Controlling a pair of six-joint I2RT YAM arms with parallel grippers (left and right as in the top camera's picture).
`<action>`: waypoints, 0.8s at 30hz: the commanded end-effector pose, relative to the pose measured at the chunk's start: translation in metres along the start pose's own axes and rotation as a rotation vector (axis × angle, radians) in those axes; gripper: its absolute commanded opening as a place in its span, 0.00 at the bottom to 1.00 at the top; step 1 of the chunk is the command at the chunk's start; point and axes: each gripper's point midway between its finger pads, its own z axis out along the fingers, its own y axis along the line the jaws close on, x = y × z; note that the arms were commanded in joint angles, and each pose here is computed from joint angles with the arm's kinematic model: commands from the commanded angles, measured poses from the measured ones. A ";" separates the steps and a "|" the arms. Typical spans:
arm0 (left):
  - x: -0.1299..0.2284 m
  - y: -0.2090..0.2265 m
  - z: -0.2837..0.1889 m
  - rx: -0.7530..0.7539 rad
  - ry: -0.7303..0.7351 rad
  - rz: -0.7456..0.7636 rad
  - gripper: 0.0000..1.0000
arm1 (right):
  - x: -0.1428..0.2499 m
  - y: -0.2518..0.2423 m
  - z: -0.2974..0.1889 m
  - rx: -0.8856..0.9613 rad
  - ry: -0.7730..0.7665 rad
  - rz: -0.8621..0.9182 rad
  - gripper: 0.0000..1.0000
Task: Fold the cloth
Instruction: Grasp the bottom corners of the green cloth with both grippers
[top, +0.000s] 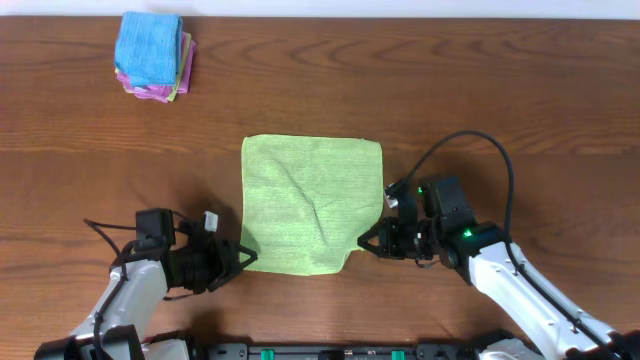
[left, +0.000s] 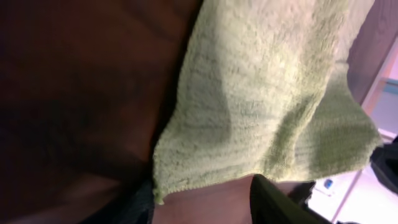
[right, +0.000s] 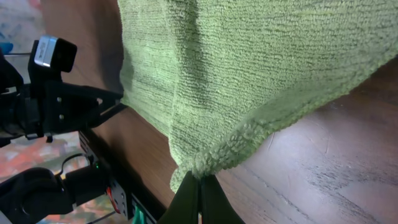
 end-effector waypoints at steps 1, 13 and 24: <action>-0.004 0.023 0.001 -0.116 -0.036 -0.032 0.50 | -0.001 0.006 -0.002 -0.012 -0.005 -0.034 0.01; 0.000 0.019 0.008 -0.137 -0.013 0.013 0.30 | -0.001 0.006 -0.002 -0.012 -0.005 -0.035 0.01; -0.001 0.018 0.009 -0.131 -0.016 0.016 0.06 | -0.001 0.006 -0.002 -0.012 -0.005 -0.035 0.02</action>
